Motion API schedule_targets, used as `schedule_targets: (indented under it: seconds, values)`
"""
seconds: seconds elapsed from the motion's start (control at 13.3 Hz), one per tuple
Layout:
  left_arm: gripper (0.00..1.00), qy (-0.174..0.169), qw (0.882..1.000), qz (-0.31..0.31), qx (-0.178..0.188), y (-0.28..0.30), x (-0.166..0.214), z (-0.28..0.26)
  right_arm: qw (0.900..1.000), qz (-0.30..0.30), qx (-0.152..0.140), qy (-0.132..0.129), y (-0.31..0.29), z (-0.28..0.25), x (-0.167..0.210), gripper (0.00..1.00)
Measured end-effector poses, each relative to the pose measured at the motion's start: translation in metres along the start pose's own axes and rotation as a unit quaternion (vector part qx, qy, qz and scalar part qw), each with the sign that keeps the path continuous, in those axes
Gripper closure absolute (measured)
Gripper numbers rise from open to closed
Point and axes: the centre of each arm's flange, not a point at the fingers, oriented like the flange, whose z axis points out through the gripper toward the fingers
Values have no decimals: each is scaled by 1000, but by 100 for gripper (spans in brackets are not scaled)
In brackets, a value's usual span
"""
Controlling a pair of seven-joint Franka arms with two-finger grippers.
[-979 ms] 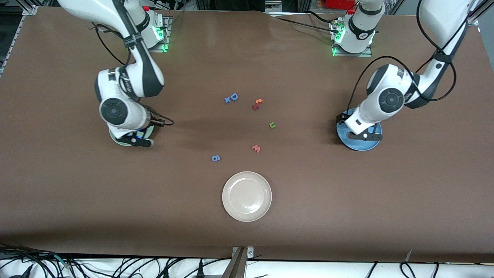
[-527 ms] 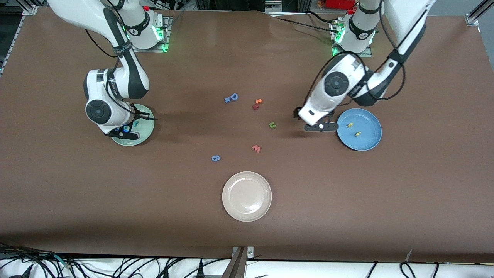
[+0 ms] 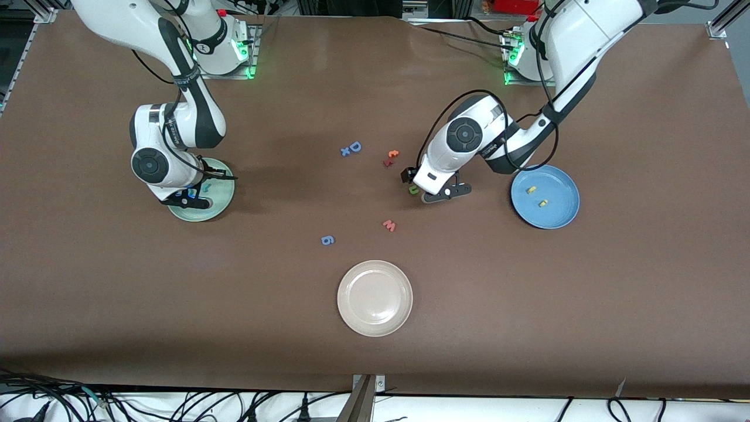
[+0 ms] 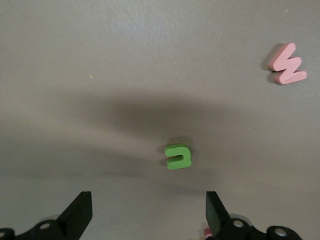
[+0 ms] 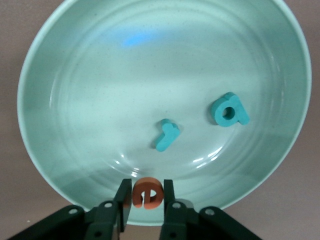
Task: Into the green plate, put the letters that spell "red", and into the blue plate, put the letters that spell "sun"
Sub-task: 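Release the e and retract the right arm while the left grasps green n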
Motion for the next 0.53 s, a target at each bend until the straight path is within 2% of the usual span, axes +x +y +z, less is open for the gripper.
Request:
schedule_targets:
  seconds: [0.23, 0.3, 0.45, 0.53]
  values:
    - [0, 7, 1000, -30, 0, 7, -5, 24, 1000, 0, 5, 13, -1, -13, 3, 34]
    - [0, 11, 999, -35, 2, 11, -6, 29, 1000, 1, 8, 18, 0, -25, 5, 22]
    - [0, 18, 999, -45, 8, 22, -10, 38, 1000, 6, 12, 14, 6, -70, 11, 2]
    - [0, 23, 999, -46, 13, 25, -10, 42, 1000, 10, 14, 10, 11, -99, 14, 0]
